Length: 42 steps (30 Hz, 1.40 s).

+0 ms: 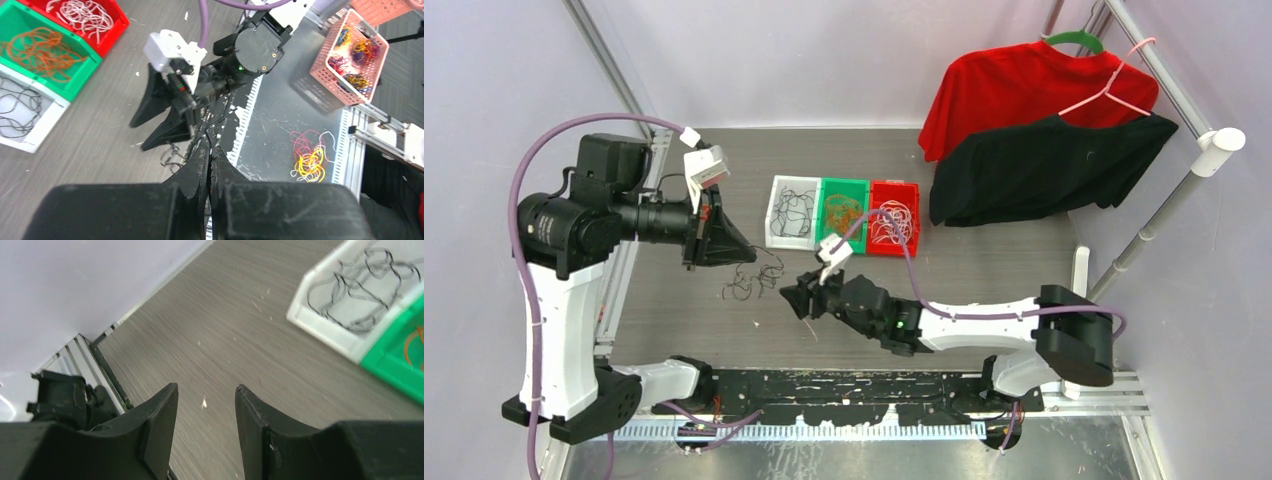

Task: Untangle the cables
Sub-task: Place the cable in the bin.

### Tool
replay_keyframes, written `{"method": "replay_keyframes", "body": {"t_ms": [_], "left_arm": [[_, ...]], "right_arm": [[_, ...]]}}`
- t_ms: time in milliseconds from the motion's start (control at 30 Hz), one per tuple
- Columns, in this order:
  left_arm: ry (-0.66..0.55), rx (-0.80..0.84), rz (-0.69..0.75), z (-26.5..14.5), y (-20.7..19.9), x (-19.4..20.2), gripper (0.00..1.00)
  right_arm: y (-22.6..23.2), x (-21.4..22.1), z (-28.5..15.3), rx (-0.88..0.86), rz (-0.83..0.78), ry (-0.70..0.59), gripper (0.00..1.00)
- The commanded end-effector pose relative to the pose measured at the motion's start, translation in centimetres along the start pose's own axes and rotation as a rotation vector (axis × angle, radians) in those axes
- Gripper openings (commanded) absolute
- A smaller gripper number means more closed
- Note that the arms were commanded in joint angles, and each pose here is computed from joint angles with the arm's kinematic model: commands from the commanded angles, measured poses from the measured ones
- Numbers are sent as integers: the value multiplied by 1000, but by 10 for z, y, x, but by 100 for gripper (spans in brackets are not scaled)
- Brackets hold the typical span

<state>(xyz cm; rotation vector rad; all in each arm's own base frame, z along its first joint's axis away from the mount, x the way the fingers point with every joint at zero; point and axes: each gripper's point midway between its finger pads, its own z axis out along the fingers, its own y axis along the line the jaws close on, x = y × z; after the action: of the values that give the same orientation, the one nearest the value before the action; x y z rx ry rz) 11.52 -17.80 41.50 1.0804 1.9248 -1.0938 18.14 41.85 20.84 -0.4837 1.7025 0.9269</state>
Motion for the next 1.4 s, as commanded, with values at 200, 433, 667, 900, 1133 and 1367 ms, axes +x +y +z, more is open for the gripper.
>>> {"method": "replay_keyframes", "body": {"t_ms": [200, 433, 667, 900, 1133, 1367], "left_arm": [[-33, -109, 71, -6, 15, -13, 0], [-21, -119, 65, 6, 35, -13, 0], [-8, -281, 81, 39, 120, -16, 0], [83, -510, 83, 83, 246, -3, 0], [140, -673, 73, 118, 345, 3, 0], [187, -734, 48, 150, 402, 32, 4]], "right_arm": [[-47, 5, -70, 110, 192, -44, 51], [-72, 4, -124, 183, 245, 6, 62], [-95, -11, -180, 307, 260, 101, 100], [-123, -38, -213, 475, 208, 91, 100], [-147, -43, -227, 572, 251, -18, 100], [-168, -55, -238, 660, 244, -125, 100]]}}
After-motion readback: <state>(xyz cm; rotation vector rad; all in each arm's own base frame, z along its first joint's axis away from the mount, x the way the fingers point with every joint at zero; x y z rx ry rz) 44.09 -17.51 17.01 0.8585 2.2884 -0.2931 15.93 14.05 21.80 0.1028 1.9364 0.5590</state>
